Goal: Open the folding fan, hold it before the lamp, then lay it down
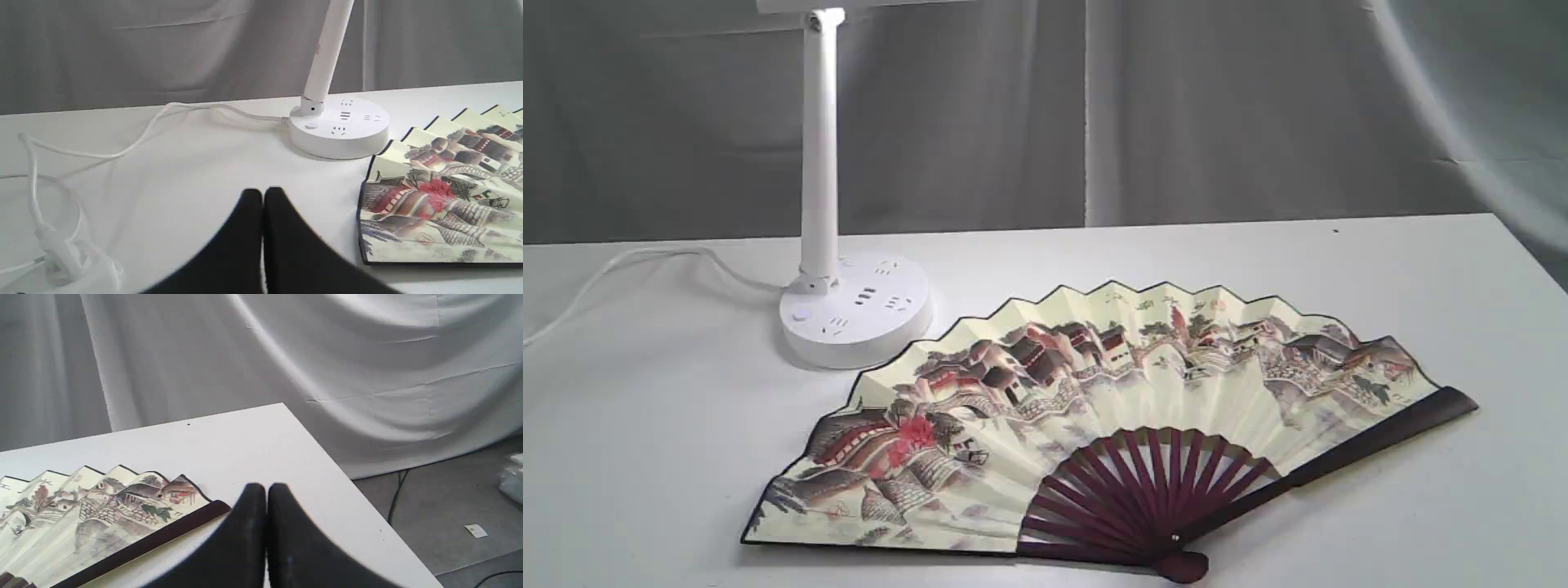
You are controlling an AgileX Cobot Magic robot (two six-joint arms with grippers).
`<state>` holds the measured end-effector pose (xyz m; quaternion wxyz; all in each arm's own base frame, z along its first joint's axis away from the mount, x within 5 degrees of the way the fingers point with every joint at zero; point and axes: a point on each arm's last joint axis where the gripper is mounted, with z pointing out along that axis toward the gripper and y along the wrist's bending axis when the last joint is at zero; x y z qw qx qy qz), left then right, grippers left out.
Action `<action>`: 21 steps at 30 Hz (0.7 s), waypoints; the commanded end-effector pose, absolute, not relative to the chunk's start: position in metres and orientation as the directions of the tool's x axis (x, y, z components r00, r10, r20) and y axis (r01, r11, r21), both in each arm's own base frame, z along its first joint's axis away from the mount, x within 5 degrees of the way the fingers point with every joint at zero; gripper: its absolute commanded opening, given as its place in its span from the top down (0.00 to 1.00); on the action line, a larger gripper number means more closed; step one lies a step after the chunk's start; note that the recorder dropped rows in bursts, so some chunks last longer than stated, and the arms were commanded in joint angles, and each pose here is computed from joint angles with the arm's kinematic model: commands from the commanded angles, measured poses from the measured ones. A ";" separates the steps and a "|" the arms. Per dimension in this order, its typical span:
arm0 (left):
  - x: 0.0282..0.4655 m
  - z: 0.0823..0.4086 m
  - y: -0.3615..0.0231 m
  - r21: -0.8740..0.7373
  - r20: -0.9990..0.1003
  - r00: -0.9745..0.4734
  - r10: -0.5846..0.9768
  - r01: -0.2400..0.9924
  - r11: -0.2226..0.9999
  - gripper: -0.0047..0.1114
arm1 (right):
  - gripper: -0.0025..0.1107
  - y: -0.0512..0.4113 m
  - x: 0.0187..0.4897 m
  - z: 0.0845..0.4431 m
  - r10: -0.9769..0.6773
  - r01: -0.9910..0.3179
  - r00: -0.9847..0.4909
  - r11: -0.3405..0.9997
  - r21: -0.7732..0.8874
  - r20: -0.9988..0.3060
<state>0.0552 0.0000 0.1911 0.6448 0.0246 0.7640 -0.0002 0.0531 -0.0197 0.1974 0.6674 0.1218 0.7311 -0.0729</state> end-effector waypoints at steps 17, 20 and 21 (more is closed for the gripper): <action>0.055 0.191 -0.004 -0.144 -0.978 -0.162 -0.132 0.061 0.988 0.96 | 0.98 -0.019 0.053 0.197 0.069 0.266 -0.072 0.963 0.047 -0.995; 0.055 0.191 -0.004 -0.144 -0.978 -0.162 -0.132 0.061 0.988 0.96 | 0.98 -0.019 0.053 0.197 0.071 0.266 -0.071 0.963 0.049 -0.995; 0.055 0.191 -0.004 -0.144 -0.978 -0.162 -0.132 0.061 0.988 0.96 | 0.98 -0.019 0.053 0.197 0.071 0.266 -0.071 0.963 0.049 -0.995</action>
